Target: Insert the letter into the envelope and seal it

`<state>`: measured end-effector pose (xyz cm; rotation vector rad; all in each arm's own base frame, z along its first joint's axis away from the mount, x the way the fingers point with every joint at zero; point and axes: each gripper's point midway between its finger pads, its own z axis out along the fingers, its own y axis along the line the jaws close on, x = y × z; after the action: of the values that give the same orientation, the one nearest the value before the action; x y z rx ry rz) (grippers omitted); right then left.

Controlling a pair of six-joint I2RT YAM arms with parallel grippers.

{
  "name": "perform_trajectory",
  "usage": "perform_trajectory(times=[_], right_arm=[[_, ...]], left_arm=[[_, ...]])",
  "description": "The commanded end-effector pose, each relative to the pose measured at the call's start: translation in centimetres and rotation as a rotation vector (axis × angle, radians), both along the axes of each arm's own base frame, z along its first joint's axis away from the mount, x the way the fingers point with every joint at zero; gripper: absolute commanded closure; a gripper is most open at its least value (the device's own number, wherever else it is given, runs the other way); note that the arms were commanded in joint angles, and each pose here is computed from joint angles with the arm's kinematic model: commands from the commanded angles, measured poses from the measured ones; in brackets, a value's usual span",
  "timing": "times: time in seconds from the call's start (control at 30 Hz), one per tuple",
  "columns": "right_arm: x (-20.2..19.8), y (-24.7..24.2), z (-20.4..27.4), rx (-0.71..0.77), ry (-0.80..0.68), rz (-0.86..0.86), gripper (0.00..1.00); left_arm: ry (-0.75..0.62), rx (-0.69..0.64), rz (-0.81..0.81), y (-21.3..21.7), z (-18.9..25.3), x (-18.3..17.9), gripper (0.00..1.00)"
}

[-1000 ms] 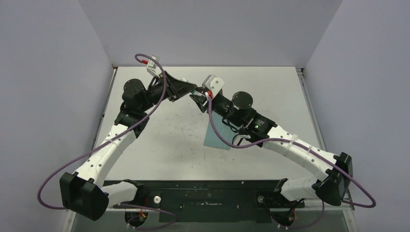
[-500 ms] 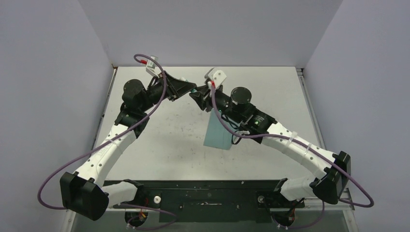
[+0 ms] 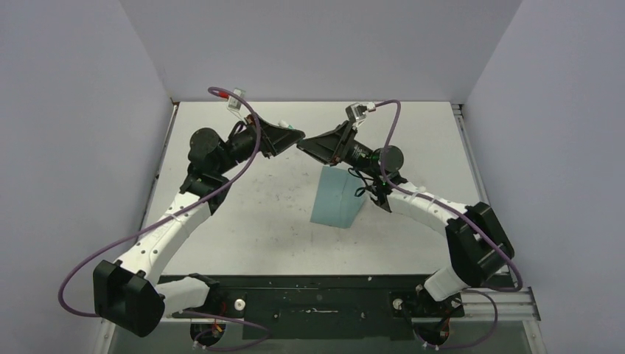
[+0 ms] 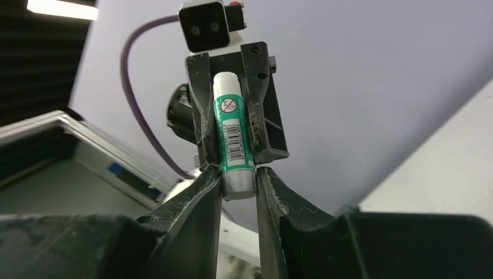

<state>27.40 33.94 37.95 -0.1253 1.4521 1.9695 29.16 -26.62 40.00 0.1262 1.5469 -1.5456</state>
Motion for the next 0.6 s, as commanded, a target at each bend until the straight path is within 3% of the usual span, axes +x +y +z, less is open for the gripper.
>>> perform_trajectory(times=[0.0, 0.1, 0.23, 0.33, 0.43, 0.57], right_arm=[[-0.9, -4.5, 7.3, 0.436, 0.109, 0.116, 0.95], [-0.9, -4.0, 7.6, 0.383, 0.045, 0.06, 0.92], [-0.9, -2.5, 6.1, 0.109, -0.281, -0.142, 0.37], [0.2, -1.6, 3.4, -0.229, -0.552, -0.374, 0.15], [0.2, -2.0, 2.9, -0.417, -0.797, -0.557, 0.1], [-0.7, -2.6, 4.1, -0.44, -0.988, -0.714, 0.1]], left_arm=[[-0.26, -0.045, 0.004, 1.8, 5.3, -2.8, 1.0], [-0.269, -0.042, 0.007, 1.9, 5.2, -2.9, 1.0], [-0.282, -0.046, -0.001, 2.0, 5.5, -3.6, 1.0], [-0.28, -0.051, -0.013, 2.0, 5.8, -4.2, 1.0], [-0.261, -0.061, -0.008, 2.1, 5.8, -4.4, 1.0], [-0.222, -0.089, -0.024, 1.9, 5.9, -4.6, 1.0]])
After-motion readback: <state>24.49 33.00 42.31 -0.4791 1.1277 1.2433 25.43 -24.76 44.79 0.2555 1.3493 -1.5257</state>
